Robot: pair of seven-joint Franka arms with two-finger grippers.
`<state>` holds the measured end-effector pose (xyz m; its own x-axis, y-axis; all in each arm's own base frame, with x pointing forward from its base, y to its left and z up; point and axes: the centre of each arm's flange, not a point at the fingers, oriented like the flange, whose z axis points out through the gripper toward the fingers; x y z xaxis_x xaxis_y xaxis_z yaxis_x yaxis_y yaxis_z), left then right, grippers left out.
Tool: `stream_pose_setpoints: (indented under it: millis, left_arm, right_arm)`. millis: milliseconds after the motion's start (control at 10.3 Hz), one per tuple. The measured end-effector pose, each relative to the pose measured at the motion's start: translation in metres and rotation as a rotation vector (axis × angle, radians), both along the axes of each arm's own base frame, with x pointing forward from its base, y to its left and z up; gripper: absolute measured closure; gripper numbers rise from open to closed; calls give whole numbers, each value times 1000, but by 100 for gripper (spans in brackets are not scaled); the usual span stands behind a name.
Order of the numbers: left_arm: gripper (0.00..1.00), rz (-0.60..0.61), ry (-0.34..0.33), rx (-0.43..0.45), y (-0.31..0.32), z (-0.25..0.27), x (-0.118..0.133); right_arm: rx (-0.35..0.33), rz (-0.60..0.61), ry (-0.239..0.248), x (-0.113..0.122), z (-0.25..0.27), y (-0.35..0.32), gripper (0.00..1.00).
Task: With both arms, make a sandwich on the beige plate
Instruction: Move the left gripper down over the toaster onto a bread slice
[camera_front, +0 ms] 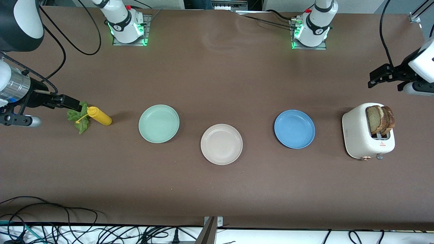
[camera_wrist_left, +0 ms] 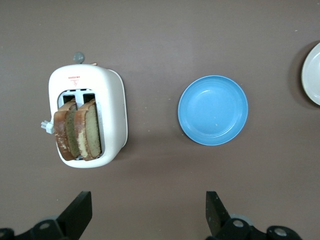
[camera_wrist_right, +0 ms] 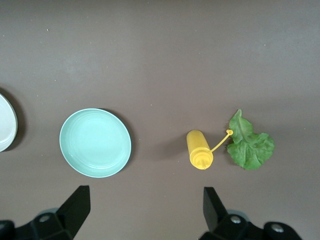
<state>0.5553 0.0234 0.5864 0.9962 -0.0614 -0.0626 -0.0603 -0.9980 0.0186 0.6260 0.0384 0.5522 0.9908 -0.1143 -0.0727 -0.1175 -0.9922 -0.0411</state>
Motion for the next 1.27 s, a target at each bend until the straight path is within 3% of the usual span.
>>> stream_pose_setpoints:
  millis: [682, 1266]
  left_arm:
    - [0, 108, 64, -7, 72, -46, 19]
    - [0, 103, 189, 11, 88, -170, 59]
  right_arm:
    - [0, 1, 1, 0, 0, 0, 0]
    - [0, 1, 1, 0, 0, 1, 0]
